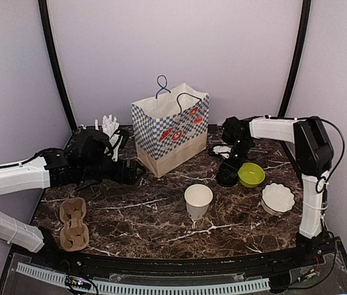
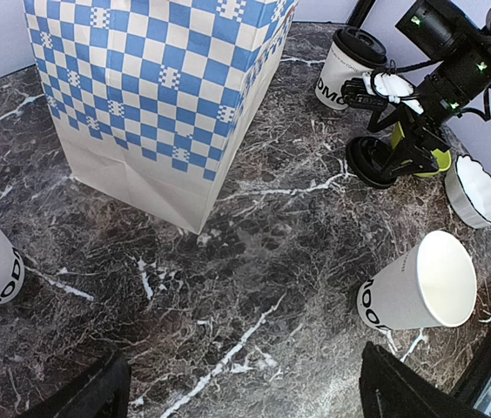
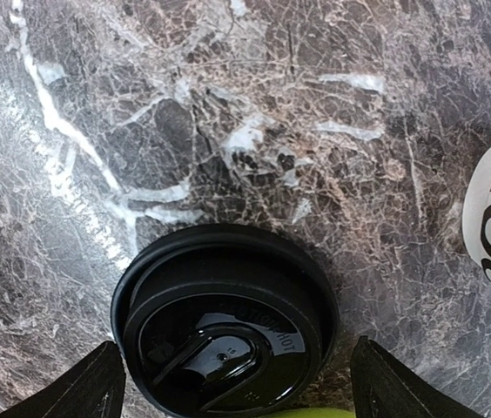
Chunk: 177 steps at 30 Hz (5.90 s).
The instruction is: Pack the takeout coffee
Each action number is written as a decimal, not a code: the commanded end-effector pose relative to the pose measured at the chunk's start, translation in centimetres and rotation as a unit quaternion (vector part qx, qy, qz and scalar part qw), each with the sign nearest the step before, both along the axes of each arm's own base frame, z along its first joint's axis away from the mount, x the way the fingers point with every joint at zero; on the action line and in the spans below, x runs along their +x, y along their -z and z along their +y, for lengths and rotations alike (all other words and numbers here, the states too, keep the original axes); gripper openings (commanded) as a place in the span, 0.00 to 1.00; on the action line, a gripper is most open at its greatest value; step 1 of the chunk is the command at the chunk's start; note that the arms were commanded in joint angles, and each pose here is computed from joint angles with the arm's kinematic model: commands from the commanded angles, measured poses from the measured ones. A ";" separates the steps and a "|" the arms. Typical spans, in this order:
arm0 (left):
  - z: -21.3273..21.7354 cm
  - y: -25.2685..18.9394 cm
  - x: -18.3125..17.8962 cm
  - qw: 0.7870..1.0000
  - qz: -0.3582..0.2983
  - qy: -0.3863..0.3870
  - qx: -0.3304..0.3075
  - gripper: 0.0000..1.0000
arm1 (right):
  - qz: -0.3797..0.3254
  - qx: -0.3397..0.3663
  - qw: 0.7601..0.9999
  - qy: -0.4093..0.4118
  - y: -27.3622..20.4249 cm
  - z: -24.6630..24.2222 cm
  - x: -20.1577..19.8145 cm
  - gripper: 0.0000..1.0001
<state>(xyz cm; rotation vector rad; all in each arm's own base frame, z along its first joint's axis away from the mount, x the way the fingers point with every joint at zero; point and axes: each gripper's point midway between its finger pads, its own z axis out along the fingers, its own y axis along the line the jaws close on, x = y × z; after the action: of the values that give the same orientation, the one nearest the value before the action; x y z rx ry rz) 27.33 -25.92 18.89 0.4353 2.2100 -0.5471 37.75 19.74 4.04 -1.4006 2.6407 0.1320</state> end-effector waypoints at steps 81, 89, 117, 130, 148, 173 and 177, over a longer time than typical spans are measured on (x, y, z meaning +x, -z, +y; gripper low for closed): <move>-1.2 -2.2 1.1 0.999 -0.026 0.030 0.023 0.93 | 0.011 0.121 0.952 -0.281 -12.6 12.5 -15.7 0.66; -1.0 -2.3 1.0 0.999 -0.028 0.030 0.027 0.93 | 0.011 0.108 0.953 -0.282 -12.1 13.0 -15.4 0.66; -1.1 -1.5 1.0 0.999 -0.023 0.031 0.030 0.93 | 0.024 0.076 0.955 -0.286 -9.7 13.7 -16.0 0.66; -1.1 -1.3 1.0 0.999 -0.021 0.032 0.030 0.93 | 0.014 0.051 0.951 -0.304 -9.3 14.1 -16.8 0.66; -0.9 -1.5 1.2 0.999 -0.027 0.028 0.037 0.93 | -0.006 0.070 0.946 -0.316 -12.0 14.9 -17.5 0.66; -1.0 -1.4 1.1 0.999 -0.025 0.031 0.037 0.93 | -0.007 0.021 0.951 -0.310 -10.1 13.9 -16.9 0.66; -1.0 -1.4 1.2 0.998 -0.027 0.031 0.038 0.93 | -0.018 0.025 0.950 -0.311 -11.5 14.0 -17.0 0.66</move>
<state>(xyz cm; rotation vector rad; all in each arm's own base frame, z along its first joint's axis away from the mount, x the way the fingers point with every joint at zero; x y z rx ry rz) 28.36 -26.96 20.12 0.5400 2.1912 -0.4882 20.92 33.68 14.41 -2.1403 2.0605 0.2639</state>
